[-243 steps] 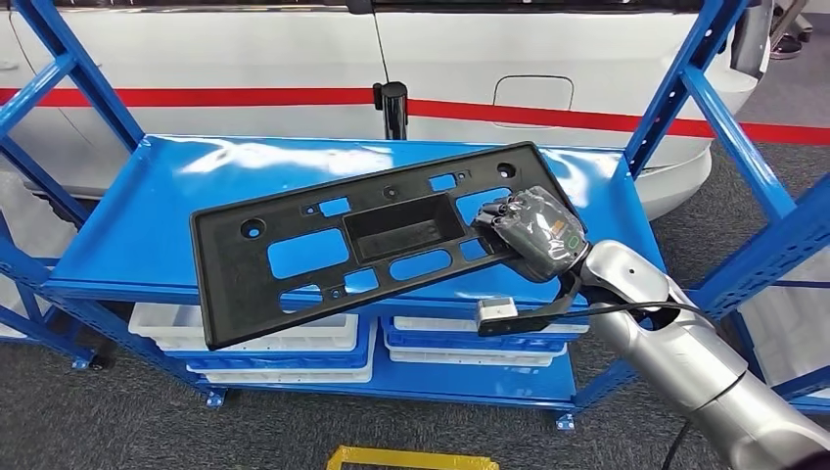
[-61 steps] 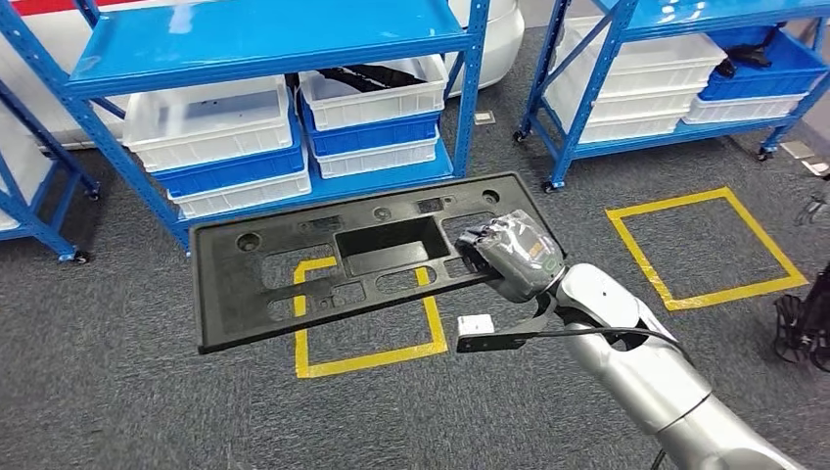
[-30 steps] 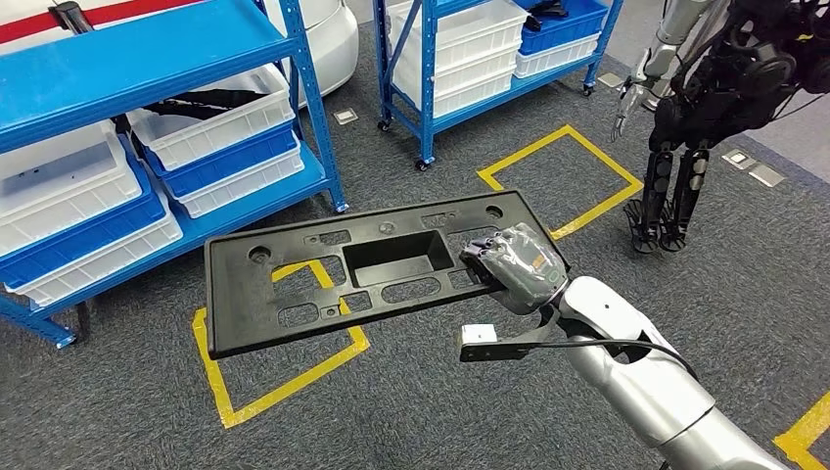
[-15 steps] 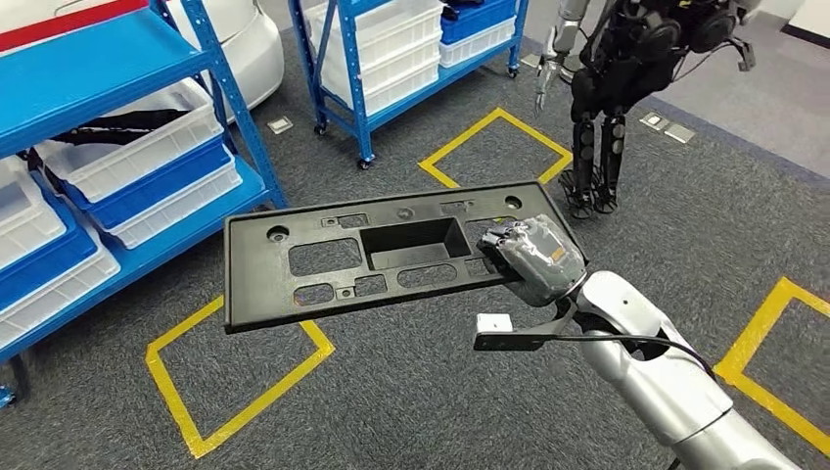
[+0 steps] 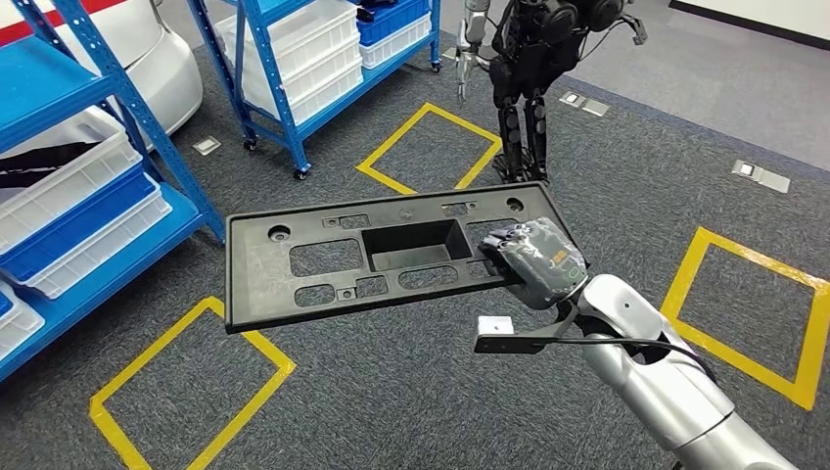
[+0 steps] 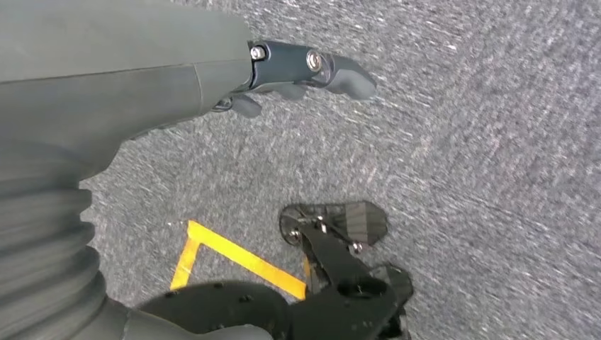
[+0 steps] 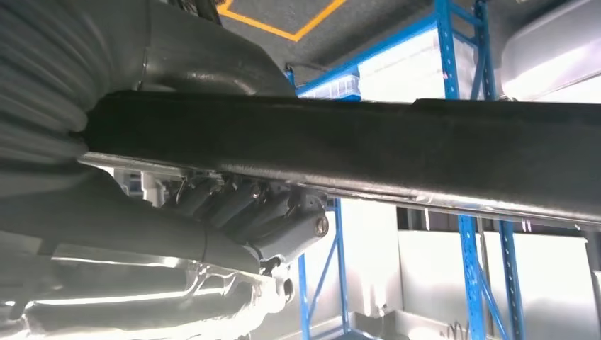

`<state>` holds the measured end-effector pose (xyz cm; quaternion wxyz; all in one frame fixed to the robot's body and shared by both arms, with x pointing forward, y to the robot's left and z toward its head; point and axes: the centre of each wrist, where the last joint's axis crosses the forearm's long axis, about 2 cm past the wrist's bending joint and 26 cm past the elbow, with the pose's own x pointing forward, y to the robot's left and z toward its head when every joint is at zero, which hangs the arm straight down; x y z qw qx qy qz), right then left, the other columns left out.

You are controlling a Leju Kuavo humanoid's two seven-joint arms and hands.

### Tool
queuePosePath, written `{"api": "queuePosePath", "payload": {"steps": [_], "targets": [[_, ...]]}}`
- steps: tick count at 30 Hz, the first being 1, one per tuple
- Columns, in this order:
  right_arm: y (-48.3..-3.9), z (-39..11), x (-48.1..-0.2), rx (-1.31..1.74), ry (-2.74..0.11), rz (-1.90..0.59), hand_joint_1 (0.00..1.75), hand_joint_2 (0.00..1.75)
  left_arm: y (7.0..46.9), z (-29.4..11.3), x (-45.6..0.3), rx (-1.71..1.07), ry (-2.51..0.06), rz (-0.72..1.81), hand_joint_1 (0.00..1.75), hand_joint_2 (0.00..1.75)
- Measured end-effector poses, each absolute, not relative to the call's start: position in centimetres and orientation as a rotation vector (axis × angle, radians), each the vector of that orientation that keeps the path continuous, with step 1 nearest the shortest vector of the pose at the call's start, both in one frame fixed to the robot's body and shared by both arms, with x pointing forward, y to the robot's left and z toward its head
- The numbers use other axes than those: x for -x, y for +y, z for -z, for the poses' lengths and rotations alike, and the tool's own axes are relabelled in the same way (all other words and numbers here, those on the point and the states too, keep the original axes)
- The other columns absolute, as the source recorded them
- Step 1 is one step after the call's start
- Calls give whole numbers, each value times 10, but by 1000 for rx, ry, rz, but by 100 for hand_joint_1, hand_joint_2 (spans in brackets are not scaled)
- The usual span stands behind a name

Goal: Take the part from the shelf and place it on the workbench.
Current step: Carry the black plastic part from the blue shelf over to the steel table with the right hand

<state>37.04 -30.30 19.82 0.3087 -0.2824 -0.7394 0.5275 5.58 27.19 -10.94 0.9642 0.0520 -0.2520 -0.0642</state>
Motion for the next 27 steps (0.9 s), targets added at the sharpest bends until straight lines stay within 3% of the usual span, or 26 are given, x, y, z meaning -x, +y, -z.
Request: {"api": "queuePosePath", "payload": {"steps": [27], "targets": [[-298,-197,-371,741,-1961,-1392,166,175,274,110,-53,-116,-497,104,0,175]]}}
